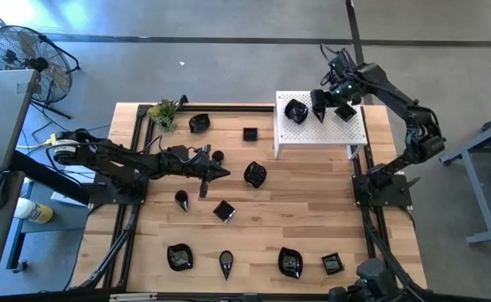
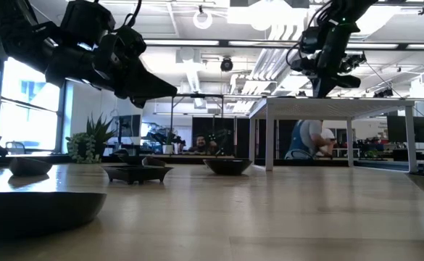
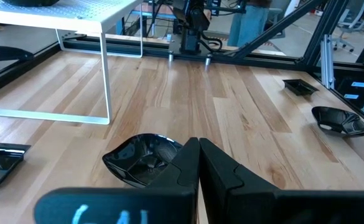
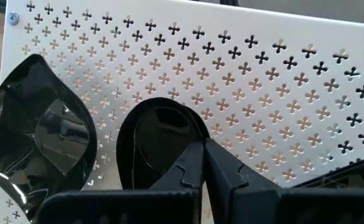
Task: Pick & Place Mini shaped plates
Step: Stack the black drop-shaped plate on top of the black drop-shaped plate on the shelf, then stack the black leaf-shaped plate on top of the black leaf-shaped plate on the shelf
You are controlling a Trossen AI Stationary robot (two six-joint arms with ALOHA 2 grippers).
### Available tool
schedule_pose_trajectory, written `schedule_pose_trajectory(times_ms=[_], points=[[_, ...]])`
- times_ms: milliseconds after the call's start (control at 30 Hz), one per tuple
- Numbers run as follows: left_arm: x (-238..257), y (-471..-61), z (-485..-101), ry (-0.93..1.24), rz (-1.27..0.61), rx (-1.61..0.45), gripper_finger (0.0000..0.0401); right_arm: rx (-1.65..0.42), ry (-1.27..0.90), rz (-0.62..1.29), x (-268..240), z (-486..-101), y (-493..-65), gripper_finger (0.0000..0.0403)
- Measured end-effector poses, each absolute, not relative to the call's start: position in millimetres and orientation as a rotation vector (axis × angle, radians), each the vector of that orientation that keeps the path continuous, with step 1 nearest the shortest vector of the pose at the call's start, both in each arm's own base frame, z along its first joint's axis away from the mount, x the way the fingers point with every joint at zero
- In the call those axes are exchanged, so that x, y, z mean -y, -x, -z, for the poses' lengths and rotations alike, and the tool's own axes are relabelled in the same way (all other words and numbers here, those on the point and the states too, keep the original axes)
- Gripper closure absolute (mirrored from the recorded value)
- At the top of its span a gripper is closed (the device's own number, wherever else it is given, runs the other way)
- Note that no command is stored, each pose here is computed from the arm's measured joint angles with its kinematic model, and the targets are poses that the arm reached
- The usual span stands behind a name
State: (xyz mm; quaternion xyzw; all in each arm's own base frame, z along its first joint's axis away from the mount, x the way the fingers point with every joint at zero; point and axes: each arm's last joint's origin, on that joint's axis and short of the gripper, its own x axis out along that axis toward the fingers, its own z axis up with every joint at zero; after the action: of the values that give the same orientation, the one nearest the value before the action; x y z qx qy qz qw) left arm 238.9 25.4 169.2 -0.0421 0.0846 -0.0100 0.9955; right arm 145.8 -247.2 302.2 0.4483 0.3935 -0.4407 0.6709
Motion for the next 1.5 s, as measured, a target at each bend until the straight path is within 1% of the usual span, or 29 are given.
schedule_pose_trajectory(times_ms=[200,500,600,667,733,800,933,967,1000,1133,1267,1400,1500], points=[[-25,-239,-169,0.084,0.02,-0.169,0.04,-0.886,-1.01,0.993,247,-302,-146,0.0396],[-25,-239,-169,0.084,0.021,-0.169,0.04,-0.861,-1.019,0.999,249,-303,-147,0.0311],[-25,-239,-169,0.085,0.02,-0.171,0.04,-0.835,-1.012,0.989,247,-307,-146,0.0294],[-25,-239,-169,0.085,0.021,-0.175,0.04,-0.813,-0.999,0.985,244,-312,-145,0.029],[-25,-239,-169,0.085,0.02,-0.176,0.04,-0.805,-0.969,0.984,241,-317,-142,0.0296],[-25,-239,-169,0.085,0.02,-0.176,0.04,-0.796,-0.944,0.997,237,-322,-140,0.0314],[-25,-239,-169,0.085,0.021,-0.176,0.04,-0.807,-0.902,0.989,232,-326,-139,0.0379],[-25,-239,-169,0.084,0.02,-0.176,0.04,-0.816,-0.878,0.977,231,-327,-141,0.039],[-25,-239,-169,0.084,0.021,-0.176,0.04,-0.825,-0.85,0.961,228,-328,-143,0.0396],[-25,-239,-168,0.084,0.021,-0.177,0.04,-0.842,-0.651,0.88,205,-335,-156,0.0389],[-25,-239,-169,0.083,0.02,-0.176,0.04,-0.673,-0.457,0.784,167,-330,-168,0.04],[-25,-239,-169,0.081,0.021,-0.176,0.04,-0.42,-0.335,0.659,120,-318,-171,0.0399],[-25,-239,-169,0.091,0.02,-0.176,0.04,-0.279,-0.253,0.547,86,-308,-170,0.0401]])
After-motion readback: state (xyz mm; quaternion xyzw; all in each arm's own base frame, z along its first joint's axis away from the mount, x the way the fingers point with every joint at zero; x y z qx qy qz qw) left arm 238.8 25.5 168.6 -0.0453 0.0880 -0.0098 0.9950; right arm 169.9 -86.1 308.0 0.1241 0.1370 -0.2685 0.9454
